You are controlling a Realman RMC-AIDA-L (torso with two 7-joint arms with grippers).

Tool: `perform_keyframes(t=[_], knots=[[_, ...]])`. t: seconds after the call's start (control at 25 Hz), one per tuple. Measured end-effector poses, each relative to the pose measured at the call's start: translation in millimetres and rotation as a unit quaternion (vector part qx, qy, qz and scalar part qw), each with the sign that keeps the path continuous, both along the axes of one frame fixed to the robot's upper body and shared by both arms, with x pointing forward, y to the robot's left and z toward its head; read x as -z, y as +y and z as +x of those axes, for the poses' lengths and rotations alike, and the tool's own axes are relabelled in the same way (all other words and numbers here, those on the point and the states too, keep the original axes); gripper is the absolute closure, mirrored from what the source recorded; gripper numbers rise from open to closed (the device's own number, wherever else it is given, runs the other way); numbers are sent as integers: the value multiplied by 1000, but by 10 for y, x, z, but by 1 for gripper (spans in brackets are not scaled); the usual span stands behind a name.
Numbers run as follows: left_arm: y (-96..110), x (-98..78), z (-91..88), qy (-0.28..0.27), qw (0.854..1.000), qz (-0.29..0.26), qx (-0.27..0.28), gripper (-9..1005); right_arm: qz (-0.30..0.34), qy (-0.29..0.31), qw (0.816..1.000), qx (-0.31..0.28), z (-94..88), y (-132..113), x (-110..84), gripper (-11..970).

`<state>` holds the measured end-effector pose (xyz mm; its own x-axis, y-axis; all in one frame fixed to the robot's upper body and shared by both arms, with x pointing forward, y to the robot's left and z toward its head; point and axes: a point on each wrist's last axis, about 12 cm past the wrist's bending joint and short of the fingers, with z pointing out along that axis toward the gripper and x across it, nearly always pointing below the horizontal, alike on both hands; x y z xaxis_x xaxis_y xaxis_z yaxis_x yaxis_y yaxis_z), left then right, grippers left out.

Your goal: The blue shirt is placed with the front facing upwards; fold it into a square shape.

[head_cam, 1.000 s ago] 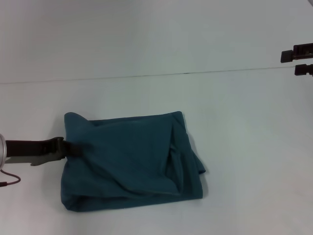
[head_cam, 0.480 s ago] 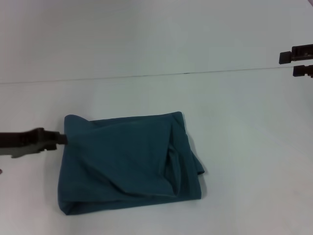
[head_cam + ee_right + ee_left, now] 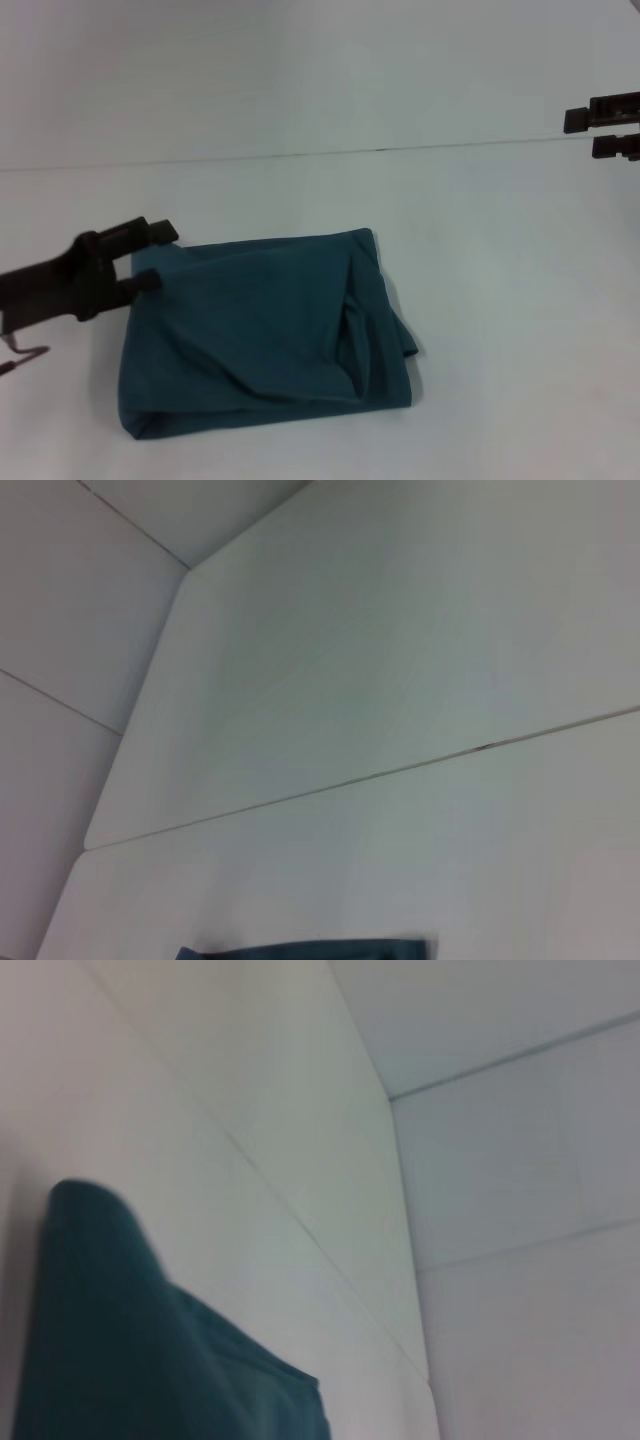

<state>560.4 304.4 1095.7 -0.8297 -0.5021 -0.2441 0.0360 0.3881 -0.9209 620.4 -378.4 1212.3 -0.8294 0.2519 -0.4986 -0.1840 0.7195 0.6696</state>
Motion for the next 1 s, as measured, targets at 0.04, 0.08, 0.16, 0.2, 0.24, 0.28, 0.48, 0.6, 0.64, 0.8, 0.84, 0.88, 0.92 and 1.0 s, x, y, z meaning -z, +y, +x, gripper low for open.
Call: perform_keyframes(t=[0.04,0.08,0.16,0.2,0.24,0.28,0.48,0.6,0.64,0.8,0.84,0.88,0.92,1.0], knots=[[-31,63,3,6,1000,-6,-6,311,0,-1,1000,-2,4,11,1,185],[-57,117,9,11,1000,-6,-12,265,0,-1,1000,-3,7,18,2,185],[-109,230,23,20,999,3,-26,135,1,0,1000,-5,9,33,10,185],[-127,282,36,24,999,16,-34,70,2,0,1000,-6,8,34,14,185],[-152,333,47,28,998,29,-39,68,2,1,1000,-6,8,36,17,185],[-176,378,55,33,998,42,-41,65,2,1,1000,-6,8,37,19,185],[-278,351,57,23,999,40,-10,53,2,1,1000,-6,6,37,21,185],[-214,191,19,-3,1000,14,13,46,0,-1,1000,-20,-3,59,15,186],[-149,124,-13,-15,1000,4,15,44,-1,-3,999,-33,-11,83,9,186],[209,-57,-182,-44,999,5,1,44,-7,7,994,-105,-57,255,1,187],[268,-75,-208,-46,999,7,-4,44,-6,18,991,-133,-84,333,16,187],[378,-94,-272,-47,999,10,-15,44,-3,32,987,-157,-106,413,42,187],[452,-108,-315,-48,998,11,-23,44,1,47,982,-182,-129,502,74,188],[579,-118,-401,-50,998,15,-41,44,12,69,975,-211,-158,636,138,188]])
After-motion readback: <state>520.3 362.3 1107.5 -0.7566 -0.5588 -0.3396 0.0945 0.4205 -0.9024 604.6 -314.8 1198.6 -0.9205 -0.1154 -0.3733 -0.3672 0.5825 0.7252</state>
